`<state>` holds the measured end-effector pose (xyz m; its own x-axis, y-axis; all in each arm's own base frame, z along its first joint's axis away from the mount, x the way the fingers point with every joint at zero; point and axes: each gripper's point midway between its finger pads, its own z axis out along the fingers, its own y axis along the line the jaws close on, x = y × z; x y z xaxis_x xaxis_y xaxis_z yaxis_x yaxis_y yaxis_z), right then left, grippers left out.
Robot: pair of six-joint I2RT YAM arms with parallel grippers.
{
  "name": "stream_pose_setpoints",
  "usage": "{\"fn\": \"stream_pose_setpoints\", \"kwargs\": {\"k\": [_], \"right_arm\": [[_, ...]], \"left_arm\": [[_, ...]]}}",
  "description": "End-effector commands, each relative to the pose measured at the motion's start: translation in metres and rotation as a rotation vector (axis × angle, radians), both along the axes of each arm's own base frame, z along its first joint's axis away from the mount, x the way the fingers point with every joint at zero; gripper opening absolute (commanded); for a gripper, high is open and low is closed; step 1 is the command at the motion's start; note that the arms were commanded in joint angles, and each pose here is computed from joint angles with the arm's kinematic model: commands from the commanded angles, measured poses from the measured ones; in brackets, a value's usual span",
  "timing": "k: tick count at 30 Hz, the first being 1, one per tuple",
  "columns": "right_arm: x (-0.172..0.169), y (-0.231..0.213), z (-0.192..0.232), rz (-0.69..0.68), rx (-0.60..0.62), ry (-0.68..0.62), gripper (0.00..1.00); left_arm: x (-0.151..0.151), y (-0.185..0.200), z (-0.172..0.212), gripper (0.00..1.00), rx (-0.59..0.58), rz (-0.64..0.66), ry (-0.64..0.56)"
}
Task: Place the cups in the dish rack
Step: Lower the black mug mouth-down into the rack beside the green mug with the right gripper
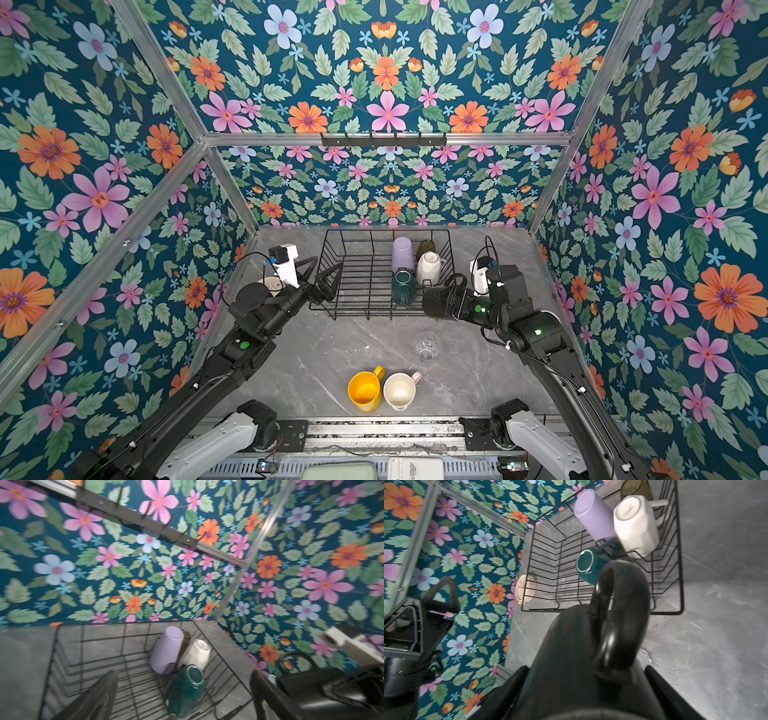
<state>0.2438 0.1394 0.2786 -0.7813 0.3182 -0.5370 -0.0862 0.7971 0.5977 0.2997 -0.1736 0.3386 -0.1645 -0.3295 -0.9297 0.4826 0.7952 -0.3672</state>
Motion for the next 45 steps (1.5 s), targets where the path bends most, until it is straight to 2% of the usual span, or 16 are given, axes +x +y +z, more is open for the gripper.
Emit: {"fn": "stream_pose_setpoints", "kwargs": {"k": [1, 13, 23, 45], "right_arm": [[0.013, -0.014, 0.003, -0.066, -0.081, -0.03, 0.0], [0.055, -0.012, 0.001, -0.132, -0.155, -0.005, 0.0], [0.084, -0.003, -0.012, -0.14, -0.232, 0.027, 0.0], [0.134, 0.022, -0.086, -0.143, -0.367, 0.185, 0.0]], "left_arm": [[0.009, 0.039, -0.019, 1.0, 0.1, 0.223, 0.061], [-0.008, 0.076, -0.014, 1.0, 0.174, 0.363, 0.041], [-0.016, 0.085, -0.01, 1.0, 0.162, 0.387, 0.023], [-0.023, 0.09, -0.006, 1.0, 0.147, 0.397, 0.008]]}}
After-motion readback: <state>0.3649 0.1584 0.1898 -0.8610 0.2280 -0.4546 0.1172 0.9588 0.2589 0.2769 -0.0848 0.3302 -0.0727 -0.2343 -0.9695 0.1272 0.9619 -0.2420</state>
